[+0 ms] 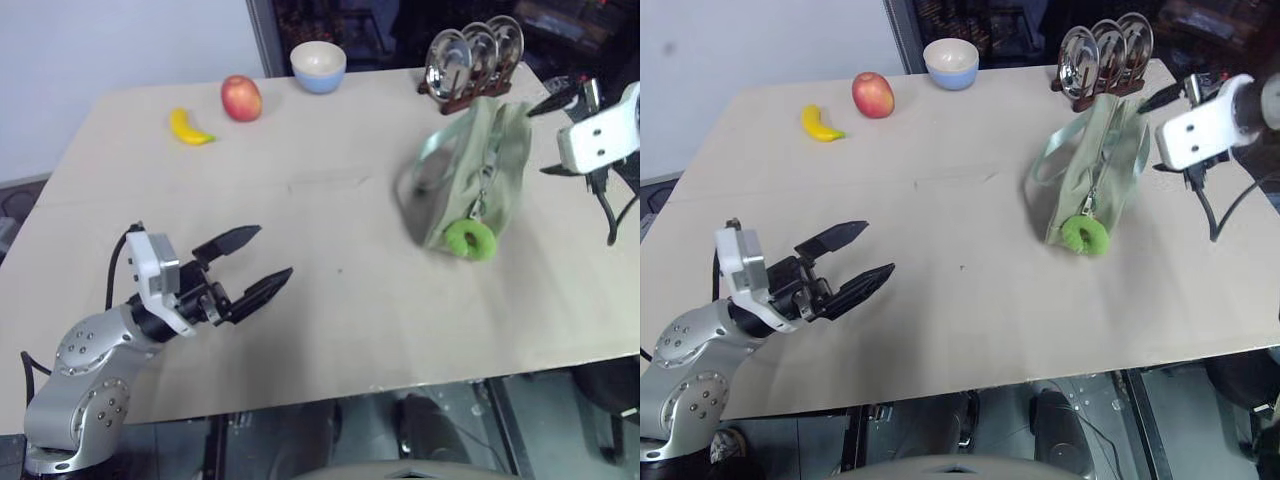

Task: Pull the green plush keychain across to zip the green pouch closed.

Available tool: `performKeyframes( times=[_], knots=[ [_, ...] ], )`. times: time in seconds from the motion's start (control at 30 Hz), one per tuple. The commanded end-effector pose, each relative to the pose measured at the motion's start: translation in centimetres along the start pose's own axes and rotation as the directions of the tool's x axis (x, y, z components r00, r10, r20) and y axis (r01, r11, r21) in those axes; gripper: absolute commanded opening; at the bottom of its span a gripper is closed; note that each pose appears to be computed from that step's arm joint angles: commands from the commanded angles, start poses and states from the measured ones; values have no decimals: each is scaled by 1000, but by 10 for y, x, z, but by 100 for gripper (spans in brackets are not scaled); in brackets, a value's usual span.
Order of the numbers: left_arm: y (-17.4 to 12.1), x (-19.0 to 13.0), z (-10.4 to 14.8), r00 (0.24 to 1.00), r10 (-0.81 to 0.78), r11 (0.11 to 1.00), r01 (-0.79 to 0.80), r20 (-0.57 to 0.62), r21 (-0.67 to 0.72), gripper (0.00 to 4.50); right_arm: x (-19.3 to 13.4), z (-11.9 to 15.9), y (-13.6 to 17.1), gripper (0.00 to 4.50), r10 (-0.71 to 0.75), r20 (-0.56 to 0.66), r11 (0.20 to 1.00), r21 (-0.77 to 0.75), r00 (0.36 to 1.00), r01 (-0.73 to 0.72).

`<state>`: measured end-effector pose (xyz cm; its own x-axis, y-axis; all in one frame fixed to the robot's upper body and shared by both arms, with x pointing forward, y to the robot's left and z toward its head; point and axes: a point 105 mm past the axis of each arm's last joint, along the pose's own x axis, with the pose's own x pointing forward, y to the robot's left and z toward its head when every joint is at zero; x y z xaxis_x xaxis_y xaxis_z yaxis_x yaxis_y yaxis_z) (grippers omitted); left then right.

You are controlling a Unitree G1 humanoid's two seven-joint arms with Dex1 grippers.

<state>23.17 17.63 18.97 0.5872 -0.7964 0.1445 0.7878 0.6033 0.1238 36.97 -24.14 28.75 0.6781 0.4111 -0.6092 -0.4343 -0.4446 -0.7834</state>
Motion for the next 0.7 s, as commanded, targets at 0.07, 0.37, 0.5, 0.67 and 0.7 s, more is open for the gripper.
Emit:
performKeyframes(
  times=[0.07,0.37,0.5,0.67,0.7],
  knots=[
    [-2,0,7,1000,-12,999,11,11,34,446,-2,2,-5,450,-51,-4,996,-67,999,51],
    [-3,0,9,1000,-5,999,4,17,41,446,33,21,-11,450,-116,97,985,-119,989,127],
    [-4,0,8,1000,3,999,-4,18,41,450,40,22,-12,395,-112,99,986,-114,989,123],
    [-5,-2,7,1000,24,999,-25,19,41,450,42,27,-27,182,-149,153,989,41,977,144],
    [-4,-2,7,999,31,999,-31,18,40,450,43,30,-34,143,-176,177,980,124,968,156]
  ],
)
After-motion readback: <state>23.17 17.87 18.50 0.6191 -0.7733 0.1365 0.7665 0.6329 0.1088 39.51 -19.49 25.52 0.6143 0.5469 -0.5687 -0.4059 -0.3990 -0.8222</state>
